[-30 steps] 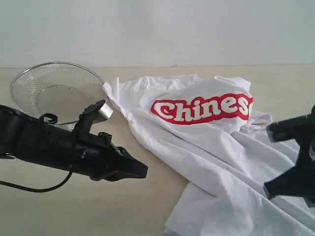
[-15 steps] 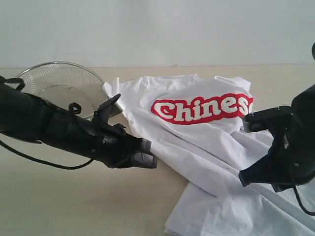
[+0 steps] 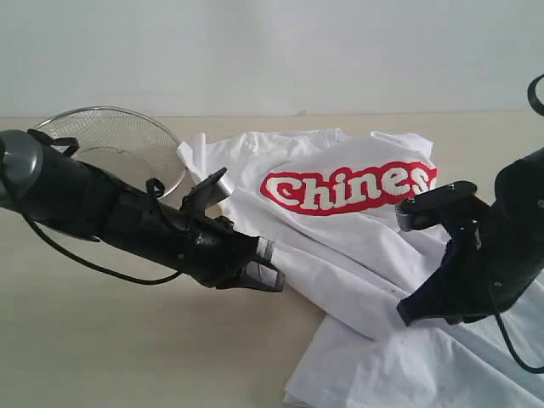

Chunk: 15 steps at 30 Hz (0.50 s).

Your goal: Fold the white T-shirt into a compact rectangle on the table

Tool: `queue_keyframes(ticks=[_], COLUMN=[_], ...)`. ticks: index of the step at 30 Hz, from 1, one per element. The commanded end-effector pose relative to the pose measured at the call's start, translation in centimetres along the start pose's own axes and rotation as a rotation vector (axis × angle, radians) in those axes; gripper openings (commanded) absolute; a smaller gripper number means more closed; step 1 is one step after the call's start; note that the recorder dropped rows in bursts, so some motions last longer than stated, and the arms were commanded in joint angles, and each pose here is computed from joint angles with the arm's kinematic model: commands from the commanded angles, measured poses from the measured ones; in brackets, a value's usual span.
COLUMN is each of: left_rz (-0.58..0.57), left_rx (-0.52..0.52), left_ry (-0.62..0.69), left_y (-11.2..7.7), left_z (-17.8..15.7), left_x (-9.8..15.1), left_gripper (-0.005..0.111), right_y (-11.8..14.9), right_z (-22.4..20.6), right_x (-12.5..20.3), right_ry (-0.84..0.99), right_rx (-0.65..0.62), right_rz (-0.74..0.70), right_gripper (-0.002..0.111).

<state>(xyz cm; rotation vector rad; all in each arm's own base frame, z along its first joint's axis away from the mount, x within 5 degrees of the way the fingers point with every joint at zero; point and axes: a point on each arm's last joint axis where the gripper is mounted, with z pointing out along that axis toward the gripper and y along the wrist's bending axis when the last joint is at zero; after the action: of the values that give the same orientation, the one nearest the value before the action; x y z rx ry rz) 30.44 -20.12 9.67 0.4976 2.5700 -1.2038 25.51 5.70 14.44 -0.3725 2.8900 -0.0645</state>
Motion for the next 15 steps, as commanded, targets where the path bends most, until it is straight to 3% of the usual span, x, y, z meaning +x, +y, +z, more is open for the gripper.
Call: queue_keyframes(ticks=[1,6,9,12,15], left_rz=[0.065,0.024,0.013,0.008,-0.002], left_rx=[-0.008,-0.028,0.020,0.045,0.036], left_ry=[0.003,-0.002,0.010,0.004,-0.025], left_y=[-0.2,1.2,1.7,2.0,2.2], left_z=[-1.4,-3.0,-4.1,-5.3,-6.6], left_x=[-0.6,-1.0,-0.9,-1.0,-1.1], left_gripper=[0.005,0.005,0.005,0.005,0.005], right_y=[1.0,3.9,5.5,6.2,6.3], right_z=[-0.4,-2.6,-4.4,-5.4,-5.7], right_x=[-0.5,-2.8,-4.5,-5.5,-6.0], right_ry=[-0.032,-0.052,-0.098,-0.134,-0.162], right_rx=[-0.096,-0.206,-0.224,-0.226,-0.223], right_rz=[-0.119,-0.243,-0.296,-0.325,-0.336], right_gripper=[0.000,0.000,0.007,0.027,0.060])
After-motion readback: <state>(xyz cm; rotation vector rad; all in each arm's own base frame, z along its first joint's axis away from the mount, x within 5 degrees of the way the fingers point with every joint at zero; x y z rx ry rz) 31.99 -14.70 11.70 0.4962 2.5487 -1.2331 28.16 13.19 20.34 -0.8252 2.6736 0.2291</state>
